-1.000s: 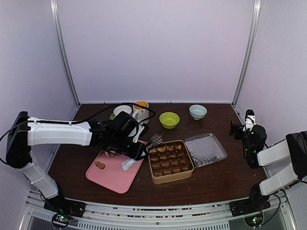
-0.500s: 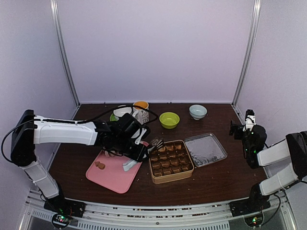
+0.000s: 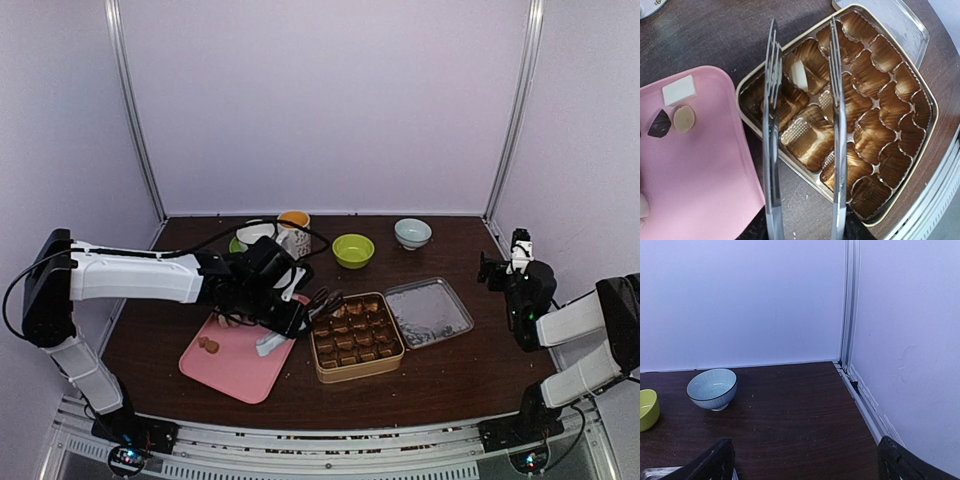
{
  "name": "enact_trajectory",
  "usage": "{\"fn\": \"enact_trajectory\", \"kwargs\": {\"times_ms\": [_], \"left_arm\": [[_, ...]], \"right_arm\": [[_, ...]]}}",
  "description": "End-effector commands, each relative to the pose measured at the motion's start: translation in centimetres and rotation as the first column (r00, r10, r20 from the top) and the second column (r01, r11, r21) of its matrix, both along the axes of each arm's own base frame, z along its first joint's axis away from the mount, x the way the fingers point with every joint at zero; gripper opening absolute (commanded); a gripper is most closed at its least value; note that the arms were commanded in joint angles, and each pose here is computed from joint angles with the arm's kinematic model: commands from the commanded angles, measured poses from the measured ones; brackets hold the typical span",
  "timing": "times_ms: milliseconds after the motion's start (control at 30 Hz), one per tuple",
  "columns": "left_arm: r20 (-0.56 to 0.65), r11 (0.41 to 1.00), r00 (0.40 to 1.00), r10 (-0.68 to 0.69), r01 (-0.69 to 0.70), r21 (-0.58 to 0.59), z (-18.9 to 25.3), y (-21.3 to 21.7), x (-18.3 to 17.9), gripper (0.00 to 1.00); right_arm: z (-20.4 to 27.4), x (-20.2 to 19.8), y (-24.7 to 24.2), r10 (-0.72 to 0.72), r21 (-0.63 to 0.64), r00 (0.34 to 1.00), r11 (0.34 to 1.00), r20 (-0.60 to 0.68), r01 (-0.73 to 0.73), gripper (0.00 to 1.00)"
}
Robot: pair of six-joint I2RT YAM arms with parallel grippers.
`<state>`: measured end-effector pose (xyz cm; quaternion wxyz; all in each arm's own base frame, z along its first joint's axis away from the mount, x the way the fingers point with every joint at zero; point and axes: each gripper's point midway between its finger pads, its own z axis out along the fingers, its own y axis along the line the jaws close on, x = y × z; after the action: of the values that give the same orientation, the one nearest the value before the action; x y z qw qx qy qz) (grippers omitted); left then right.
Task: Pack the chocolate
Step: Place the fake chocolate in the empty pocket of the box, then pick up the fake chocolate from the plate.
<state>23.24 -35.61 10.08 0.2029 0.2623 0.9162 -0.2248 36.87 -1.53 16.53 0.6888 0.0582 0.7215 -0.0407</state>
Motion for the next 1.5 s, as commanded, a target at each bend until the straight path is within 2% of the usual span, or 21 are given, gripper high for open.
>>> {"fn": "enact_trajectory", "kwargs": {"times_ms": [0,267,500,867,1100,1467], "left_arm": [[0.088,0.998,0.996,0.019,-0.014,-0.064,3.7,-0.3,1.2,0.4],[0.171,0.997,0.982,0.078,-0.078,-0.007,6.6,3.9,1.2,0.38],[0.163,0.985,0.976,0.142,-0.156,0.077,6.5,8.4,0.0,0.37],[0.097,0.957,0.97,0.224,-0.238,0.169,6.0,14.3,-3.1,0.38],[0.041,0.916,0.947,0.317,-0.318,0.244,4.8,17.9,-4.6,0.38],[-0.098,0.907,0.937,0.337,-0.294,0.302,3.1,20.0,-8.0,0.38]], "right_arm": [[0.9,0.2,-0.2,-0.005,0.003,1.0,1.0,0.03,0.005,1.0],[0.9,0.2,-0.2,-0.005,0.004,0.999,1.0,0.031,0.005,1.0],[0.9,0.2,-0.2,-0.005,0.004,1.0,1.0,0.031,0.005,1.0],[0.9,0.2,-0.2,-0.005,0.004,1.0,1.0,0.031,0.005,1.0],[0.9,0.2,-0.2,-0.004,0.003,1.0,1.0,0.031,0.004,1.0],[0.9,0.2,-0.1,-0.003,0.003,1.0,1.0,0.031,0.003,1.0]]}}
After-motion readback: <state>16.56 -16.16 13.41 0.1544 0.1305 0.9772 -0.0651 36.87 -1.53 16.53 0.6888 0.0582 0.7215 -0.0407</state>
